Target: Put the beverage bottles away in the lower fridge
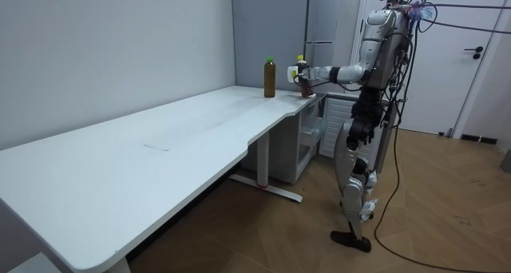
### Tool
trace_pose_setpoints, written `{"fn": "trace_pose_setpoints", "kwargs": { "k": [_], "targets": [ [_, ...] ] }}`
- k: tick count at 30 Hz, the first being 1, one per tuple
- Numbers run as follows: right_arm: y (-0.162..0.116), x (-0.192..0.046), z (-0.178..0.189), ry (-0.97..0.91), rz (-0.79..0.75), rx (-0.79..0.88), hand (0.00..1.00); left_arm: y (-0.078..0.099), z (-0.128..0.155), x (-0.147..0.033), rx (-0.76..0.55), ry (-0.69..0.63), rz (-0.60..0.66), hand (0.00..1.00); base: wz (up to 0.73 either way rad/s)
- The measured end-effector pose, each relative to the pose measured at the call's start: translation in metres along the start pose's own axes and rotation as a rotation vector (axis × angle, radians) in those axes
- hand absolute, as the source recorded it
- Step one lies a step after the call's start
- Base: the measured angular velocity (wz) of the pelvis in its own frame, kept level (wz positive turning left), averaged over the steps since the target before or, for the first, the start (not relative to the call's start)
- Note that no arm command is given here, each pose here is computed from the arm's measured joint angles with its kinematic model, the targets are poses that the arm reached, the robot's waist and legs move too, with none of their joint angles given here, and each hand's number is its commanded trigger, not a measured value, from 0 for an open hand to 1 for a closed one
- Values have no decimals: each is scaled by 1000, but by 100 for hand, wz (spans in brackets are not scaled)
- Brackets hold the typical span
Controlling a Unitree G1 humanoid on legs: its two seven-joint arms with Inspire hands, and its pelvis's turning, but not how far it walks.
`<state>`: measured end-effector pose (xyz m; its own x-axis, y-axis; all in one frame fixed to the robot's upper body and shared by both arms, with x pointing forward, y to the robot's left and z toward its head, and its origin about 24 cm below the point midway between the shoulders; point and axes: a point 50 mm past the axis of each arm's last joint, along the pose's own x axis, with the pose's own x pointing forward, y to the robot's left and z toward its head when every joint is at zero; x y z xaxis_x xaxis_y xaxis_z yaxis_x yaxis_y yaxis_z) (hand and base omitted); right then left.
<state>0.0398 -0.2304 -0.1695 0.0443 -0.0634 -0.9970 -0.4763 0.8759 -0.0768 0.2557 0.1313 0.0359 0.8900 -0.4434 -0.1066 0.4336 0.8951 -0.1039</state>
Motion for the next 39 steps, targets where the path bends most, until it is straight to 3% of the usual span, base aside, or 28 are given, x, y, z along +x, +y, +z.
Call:
{"fn": "trace_pose_setpoints", "kwargs": {
  "k": [14, 22, 29, 39],
  "targets": [
    [-17, -3, 16, -59, -89, -1, 0, -24, -2, 7, -84, -10, -105, 100, 0],
    [-33, -10, 35, -142, -148, -36, 0, -32, 15, 8, -65, -79, -159, 100, 0],
    [-38, -14, 44, -199, -189, -45, 0, -40, 18, 9, -122, -100, -214, 100, -1],
    [-40, -24, 71, -326, -228, -86, 0, -56, 25, 15, -100, -123, -325, 100, -3]
  ]
}}
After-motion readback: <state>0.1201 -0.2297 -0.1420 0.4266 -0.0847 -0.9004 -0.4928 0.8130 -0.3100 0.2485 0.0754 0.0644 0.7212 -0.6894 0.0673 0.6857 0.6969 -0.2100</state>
